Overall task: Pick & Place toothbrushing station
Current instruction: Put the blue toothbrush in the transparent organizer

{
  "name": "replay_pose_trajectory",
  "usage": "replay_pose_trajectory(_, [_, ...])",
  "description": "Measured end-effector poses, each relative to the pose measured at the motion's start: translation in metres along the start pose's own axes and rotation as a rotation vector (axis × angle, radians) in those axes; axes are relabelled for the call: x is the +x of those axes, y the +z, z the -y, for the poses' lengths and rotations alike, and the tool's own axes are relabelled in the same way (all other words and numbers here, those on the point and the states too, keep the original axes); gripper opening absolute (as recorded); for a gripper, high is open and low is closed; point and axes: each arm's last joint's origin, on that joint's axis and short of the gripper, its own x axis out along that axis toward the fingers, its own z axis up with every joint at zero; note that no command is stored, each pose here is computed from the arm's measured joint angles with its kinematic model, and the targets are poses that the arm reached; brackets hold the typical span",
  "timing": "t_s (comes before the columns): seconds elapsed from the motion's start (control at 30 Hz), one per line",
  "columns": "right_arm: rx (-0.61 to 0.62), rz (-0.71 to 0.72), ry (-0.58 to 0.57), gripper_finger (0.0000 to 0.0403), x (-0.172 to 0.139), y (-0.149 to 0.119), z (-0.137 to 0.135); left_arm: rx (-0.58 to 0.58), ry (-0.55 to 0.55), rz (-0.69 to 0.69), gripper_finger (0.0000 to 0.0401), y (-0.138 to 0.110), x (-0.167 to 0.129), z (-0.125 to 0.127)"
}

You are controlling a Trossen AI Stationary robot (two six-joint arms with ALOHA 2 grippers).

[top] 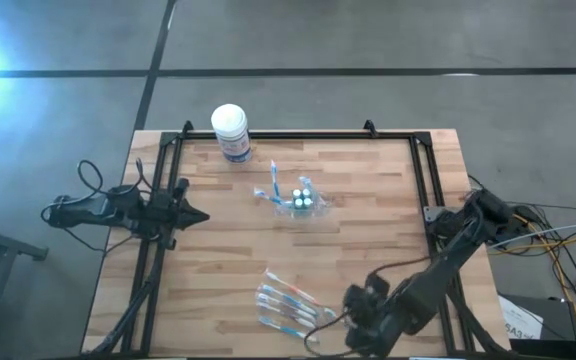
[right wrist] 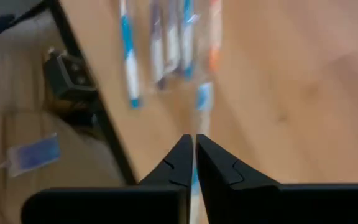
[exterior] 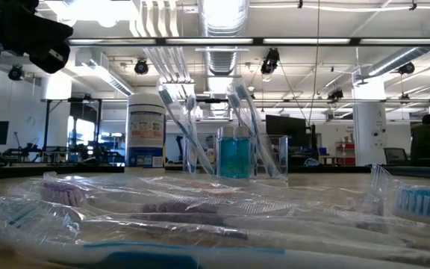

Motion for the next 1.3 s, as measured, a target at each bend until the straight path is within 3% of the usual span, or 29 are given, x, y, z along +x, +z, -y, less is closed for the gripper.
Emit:
replay_pose_trajectory(0.27, [0.015, -0.130, -0.003, 0.0104, 0.040, -0.005, -0.040, -0.006, -0.023, -0.001, 0.0014, 0.000, 0.000, 0.001])
replay_pose_trajectory(0.47, [0.094, -0.214, -0.148, 0.0179, 0.055, -0.010, -0.042, -0.008, -0.050, -0.004, 0.0010, 0.000, 0.000, 0.001])
replay_pose_trajectory(0.67, [0.184, -0.323, -0.191, 0.0228, 0.070, -0.019, -0.041, -0.011, -0.056, -0.007, 0.0013, 0.000, 0.000, 0.002])
replay_pose_trajectory(0.9, [0.139, -0.344, -0.262, 0.0244, 0.085, -0.025, -0.036, -0.014, -0.088, -0.013, 0.0009, -0.005, 0.003, 0.002])
replay_pose_trajectory(1.3, [0.098, -0.406, -0.308, 0.0232, 0.107, -0.038, -0.017, -0.014, -0.100, -0.010, 0.0015, -0.005, 0.003, 0.002])
